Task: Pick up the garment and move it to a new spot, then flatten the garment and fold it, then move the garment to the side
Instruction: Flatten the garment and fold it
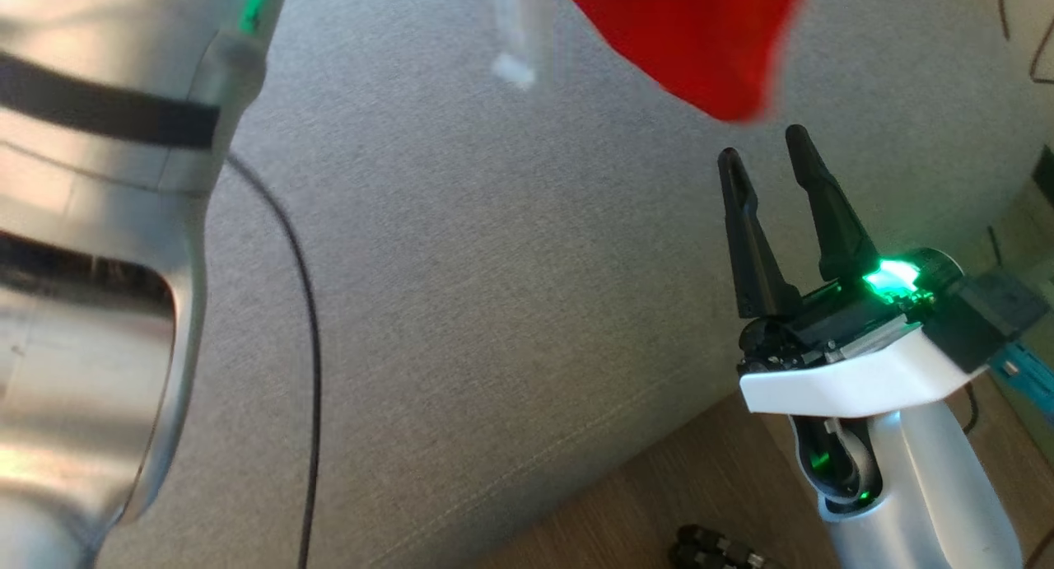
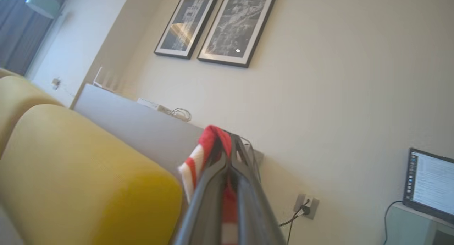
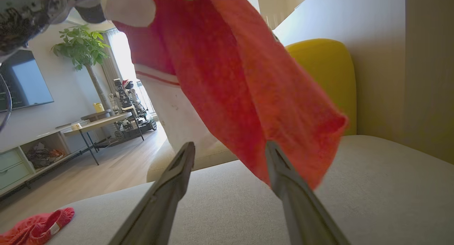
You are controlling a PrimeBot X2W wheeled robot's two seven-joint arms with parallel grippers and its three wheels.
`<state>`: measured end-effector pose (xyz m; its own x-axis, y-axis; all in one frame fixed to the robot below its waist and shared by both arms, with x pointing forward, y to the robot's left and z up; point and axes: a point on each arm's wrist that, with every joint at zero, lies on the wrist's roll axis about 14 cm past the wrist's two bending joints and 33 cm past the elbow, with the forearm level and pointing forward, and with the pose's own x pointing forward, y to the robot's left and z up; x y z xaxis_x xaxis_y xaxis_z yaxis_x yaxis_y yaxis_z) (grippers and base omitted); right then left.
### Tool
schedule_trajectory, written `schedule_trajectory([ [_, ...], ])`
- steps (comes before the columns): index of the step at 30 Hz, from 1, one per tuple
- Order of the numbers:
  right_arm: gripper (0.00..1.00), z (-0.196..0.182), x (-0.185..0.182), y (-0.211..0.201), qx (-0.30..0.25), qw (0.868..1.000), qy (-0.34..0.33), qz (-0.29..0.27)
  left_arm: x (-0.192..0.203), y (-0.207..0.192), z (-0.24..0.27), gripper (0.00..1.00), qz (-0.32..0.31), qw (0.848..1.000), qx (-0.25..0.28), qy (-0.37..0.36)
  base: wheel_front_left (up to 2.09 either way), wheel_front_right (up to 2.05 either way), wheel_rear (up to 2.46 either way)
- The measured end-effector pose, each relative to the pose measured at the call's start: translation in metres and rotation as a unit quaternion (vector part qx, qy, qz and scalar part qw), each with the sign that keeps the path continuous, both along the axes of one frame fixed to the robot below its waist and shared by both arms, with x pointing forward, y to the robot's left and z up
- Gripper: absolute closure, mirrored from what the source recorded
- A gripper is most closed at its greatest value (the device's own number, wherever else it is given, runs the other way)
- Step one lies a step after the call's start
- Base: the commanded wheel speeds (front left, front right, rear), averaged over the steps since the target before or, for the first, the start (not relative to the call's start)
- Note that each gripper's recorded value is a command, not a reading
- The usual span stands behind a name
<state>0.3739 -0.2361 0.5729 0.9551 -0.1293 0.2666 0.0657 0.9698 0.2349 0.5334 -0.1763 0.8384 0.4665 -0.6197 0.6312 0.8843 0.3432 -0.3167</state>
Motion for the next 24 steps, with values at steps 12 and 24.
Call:
schedule_trajectory([
  [12,0.00,-0.012,0.024,0.034,-0.012,0.998,0.009,0.054,0.063,0.174,-0.329,1.00,0.220,0.906,0.151,0.329,0.00,0.00,0.00],
  [24,0.00,-0.070,0.046,0.100,-0.038,0.984,0.084,0.150,0.005,0.307,-0.378,1.00,0.324,0.854,0.107,0.393,0.00,0.00,0.00],
])
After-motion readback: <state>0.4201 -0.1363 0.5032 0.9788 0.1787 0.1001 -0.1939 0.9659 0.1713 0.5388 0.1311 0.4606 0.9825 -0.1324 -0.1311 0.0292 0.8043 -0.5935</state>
